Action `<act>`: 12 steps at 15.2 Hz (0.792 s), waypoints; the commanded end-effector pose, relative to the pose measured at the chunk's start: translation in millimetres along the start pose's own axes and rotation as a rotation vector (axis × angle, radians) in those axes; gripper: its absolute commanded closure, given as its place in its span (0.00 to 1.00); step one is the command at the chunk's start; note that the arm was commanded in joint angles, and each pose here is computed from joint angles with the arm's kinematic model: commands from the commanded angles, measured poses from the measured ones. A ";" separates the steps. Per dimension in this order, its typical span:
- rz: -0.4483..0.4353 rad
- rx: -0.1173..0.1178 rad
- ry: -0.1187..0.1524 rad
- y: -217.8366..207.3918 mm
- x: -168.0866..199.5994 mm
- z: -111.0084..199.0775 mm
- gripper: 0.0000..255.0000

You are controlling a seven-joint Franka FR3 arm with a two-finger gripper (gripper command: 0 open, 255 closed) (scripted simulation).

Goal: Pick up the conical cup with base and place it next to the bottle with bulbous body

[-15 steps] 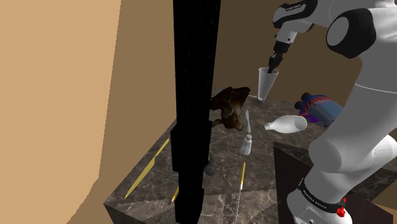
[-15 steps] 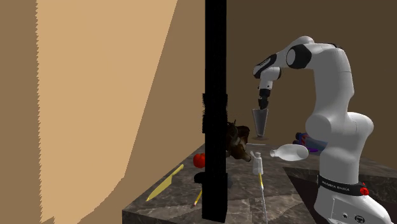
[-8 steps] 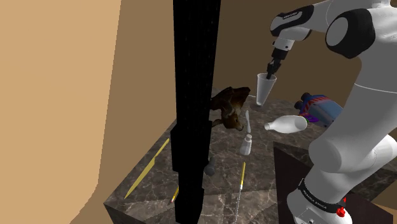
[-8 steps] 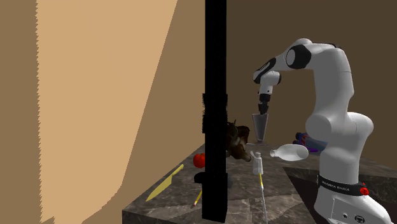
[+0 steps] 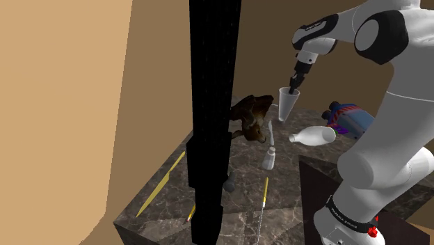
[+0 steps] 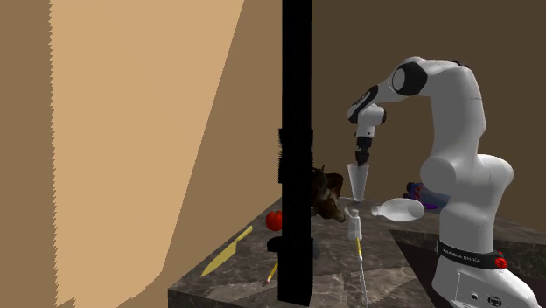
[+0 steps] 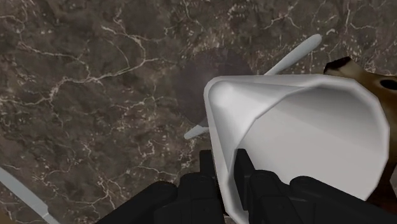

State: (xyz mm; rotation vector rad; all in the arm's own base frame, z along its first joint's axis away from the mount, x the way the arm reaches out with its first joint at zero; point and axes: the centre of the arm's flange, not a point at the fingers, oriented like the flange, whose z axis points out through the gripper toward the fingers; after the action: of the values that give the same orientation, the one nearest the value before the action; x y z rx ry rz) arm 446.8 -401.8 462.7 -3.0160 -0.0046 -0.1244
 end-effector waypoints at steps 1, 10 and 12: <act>0.000 -0.001 0.001 3.0 -1.3 10.6 1.00; 0.000 -0.001 0.001 5.2 -2.8 28.8 1.00; 0.000 -0.001 0.001 5.2 -2.8 28.8 1.00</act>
State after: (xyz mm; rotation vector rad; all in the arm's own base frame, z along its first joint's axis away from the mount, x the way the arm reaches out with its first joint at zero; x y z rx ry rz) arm 446.3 -403.4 433.0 -3.0164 -0.0044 -0.1248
